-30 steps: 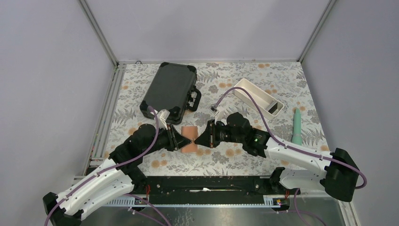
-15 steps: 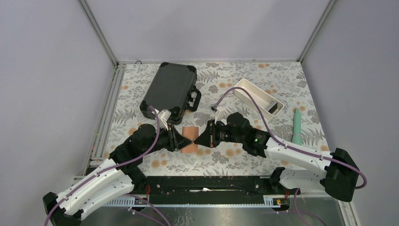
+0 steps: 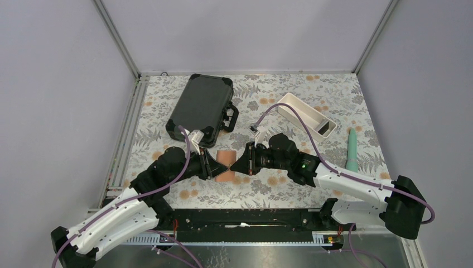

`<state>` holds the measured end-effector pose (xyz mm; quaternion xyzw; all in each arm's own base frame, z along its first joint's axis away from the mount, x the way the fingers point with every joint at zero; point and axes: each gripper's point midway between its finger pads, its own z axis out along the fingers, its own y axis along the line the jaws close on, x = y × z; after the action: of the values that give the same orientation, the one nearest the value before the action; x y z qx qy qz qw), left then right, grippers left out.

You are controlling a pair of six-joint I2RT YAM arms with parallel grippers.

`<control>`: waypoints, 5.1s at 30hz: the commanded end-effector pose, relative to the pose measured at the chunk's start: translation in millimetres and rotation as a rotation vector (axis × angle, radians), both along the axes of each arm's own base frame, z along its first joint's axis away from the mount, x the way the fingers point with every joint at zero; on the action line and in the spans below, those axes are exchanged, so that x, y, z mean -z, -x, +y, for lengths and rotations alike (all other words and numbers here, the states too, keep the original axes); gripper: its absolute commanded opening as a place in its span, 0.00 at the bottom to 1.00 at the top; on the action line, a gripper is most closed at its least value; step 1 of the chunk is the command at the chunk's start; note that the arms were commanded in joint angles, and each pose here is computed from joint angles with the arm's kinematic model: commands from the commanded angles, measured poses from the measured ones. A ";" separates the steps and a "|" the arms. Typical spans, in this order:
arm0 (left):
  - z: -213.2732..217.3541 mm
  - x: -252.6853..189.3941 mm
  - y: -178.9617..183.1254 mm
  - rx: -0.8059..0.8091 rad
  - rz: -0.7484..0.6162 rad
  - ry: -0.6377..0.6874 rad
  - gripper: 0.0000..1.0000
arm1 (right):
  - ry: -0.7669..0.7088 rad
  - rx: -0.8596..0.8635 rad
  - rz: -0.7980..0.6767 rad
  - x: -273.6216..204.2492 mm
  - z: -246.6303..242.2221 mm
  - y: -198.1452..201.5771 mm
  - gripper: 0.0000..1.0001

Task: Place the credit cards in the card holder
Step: Close the card holder.

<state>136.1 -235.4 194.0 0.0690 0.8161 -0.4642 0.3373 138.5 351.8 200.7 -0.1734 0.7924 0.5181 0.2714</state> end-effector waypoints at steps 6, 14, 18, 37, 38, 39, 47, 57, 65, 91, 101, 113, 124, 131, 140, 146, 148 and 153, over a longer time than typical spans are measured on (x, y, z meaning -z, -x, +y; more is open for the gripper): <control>-14.5 -33.9 9.2 0.081 -0.083 0.107 0.00 | -0.061 0.076 -0.059 -26.2 3.4 -15.0 0.00; -10.6 -31.7 4.6 0.036 -0.075 0.110 0.00 | -0.033 0.116 -0.042 -19.4 -1.7 -18.7 0.00; -9.6 -32.4 4.3 0.031 -0.079 0.112 0.00 | -0.032 0.126 -0.039 -18.0 -2.9 -19.2 0.00; -7.2 -27.6 1.2 0.005 -0.073 0.101 0.00 | 0.011 0.061 -0.003 -5.0 -0.9 -8.6 0.00; -7.3 -27.4 1.2 0.005 -0.071 0.100 0.00 | 0.014 0.061 -0.003 -4.4 -1.9 -8.1 0.00; -7.3 -27.1 1.1 0.005 -0.071 0.099 0.00 | 0.015 0.061 -0.003 -4.4 -2.5 -7.6 0.00; -8.3 -27.4 2.5 0.013 -0.065 0.102 0.00 | 0.007 0.058 -0.004 -5.5 -1.7 -7.1 0.00; -10.9 -24.8 4.8 0.032 -0.055 0.096 0.00 | -0.030 0.014 -0.008 -14.5 9.3 -4.5 0.00; -13.0 -22.7 5.6 0.044 -0.051 0.092 0.00 | -0.030 0.012 -0.007 -13.7 9.9 -4.1 0.00; -28.2 -24.2 19.3 0.166 -0.095 0.073 0.00 | -0.007 -0.005 0.033 -9.1 22.1 -6.9 0.00; -30.5 -25.8 17.5 0.151 -0.100 0.080 0.00 | -0.008 -0.003 0.072 -1.1 28.4 -6.7 0.00; -32.6 -27.3 18.7 0.152 -0.094 0.114 0.00 | 0.014 0.007 0.117 14.1 40.6 -2.8 0.00; -34.7 -33.1 23.8 0.177 -0.104 0.159 0.00 | 0.007 0.008 0.138 23.1 55.4 -0.4 0.00; -34.0 -37.0 24.1 0.172 -0.113 0.181 0.00 | 0.014 0.017 0.167 35.7 60.7 1.2 0.00; -36.7 -45.1 32.6 0.214 -0.124 0.248 0.00 | -0.009 0.026 0.184 42.3 65.1 2.3 0.00; -39.5 -53.2 40.6 0.264 -0.141 0.290 0.00 | -0.023 0.040 0.191 41.5 70.9 -0.3 0.00; -40.2 -55.2 42.4 0.275 -0.145 0.303 0.00 | -0.026 0.041 0.191 41.0 72.8 -1.2 0.00; -39.8 -53.1 39.9 0.261 -0.145 0.300 0.00 | -0.027 0.037 0.195 41.9 76.2 -0.4 0.00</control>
<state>115.9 -218.1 99.1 0.0811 0.8804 -0.3772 0.2759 126.1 384.1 103.9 -0.1065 0.8752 0.4495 0.1437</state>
